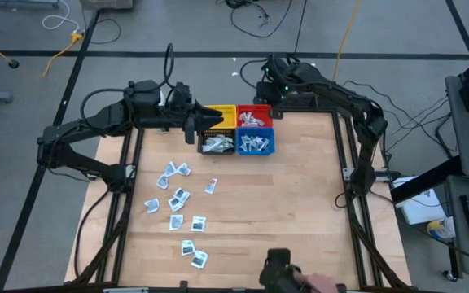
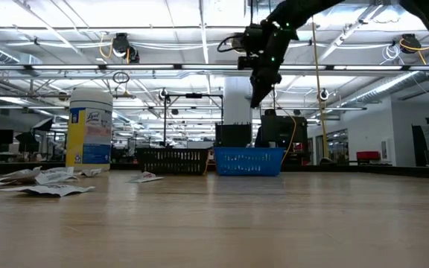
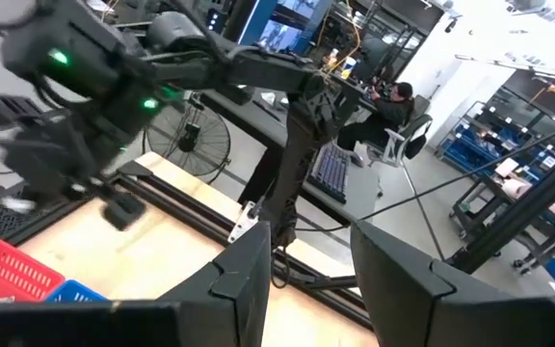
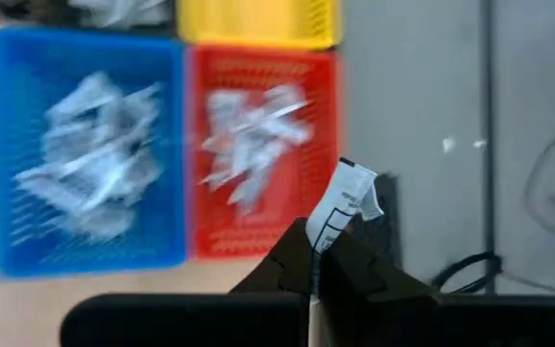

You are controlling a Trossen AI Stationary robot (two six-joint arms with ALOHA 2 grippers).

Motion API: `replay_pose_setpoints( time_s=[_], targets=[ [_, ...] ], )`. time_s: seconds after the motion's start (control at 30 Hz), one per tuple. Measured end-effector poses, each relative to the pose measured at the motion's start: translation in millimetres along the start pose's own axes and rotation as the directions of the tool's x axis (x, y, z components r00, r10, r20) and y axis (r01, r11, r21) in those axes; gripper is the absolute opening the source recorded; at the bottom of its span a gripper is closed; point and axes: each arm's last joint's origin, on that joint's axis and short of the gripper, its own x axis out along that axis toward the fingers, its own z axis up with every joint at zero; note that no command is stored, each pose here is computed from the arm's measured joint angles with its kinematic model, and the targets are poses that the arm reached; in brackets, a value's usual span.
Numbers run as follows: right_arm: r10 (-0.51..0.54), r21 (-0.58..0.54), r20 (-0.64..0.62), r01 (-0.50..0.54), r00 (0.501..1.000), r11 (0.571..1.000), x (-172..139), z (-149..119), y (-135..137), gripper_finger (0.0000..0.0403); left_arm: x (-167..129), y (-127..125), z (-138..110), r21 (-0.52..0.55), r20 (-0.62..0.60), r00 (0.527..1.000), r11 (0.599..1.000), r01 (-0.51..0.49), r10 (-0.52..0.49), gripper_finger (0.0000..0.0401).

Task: Pick & Place First Aid Supplies
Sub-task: Put the orange ointment pack into the red basket

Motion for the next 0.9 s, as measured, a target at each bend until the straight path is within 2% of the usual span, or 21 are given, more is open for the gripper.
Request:
replay_pose_setpoints(
  time_s=[0.17, 0.23, 0.43, 0.7, 0.8, 0.9],
  targets=[
    [-0.025, 0.034, 0.006, 0.025, 1.000, 0.999, 12.7, -8.7, -17.1, 0.0000, 0.0, 0.0, 0.0, -0.002, 0.000, 1.000, 1.000, 0.000, 0.000, 0.0150],
    [-0.004, 0.037, 0.005, 0.004, 1.000, 0.999, 22.4, -9.1, -18.8, 0.0000, 0.0, 0.0, 0.0, -0.002, 0.000, 1.000, 1.000, -0.001, 0.001, 0.0150],
    [0.071, 0.015, -0.051, -0.070, 0.996, 0.997, 72.4, -8.2, -13.9, 0.0000, 0.0, 0.1, -0.1, -0.002, -0.001, 1.000, 1.000, -0.001, 0.001, 0.0150],
    [0.101, 0.000, -0.084, -0.101, 0.991, 0.995, 130.9, -7.3, -6.8, 0.0000, 0.0, 1.2, -2.0, -0.004, -0.021, 1.000, 1.000, -0.012, 0.012, 0.0150],
    [0.103, 0.008, -0.081, -0.103, 0.991, 0.995, 135.5, -4.3, -3.0, 0.0006, 0.0, 1.2, -2.1, -0.004, -0.021, 1.000, 1.000, -0.013, 0.013, 0.0150],
    [0.098, 0.002, -0.066, -0.098, 0.993, 0.995, 134.2, 0.2, -0.2, 0.0031, 0.0, 1.2, -2.1, -0.004, -0.022, 1.000, 1.000, -0.012, 0.012, 0.0150]
  ],
)
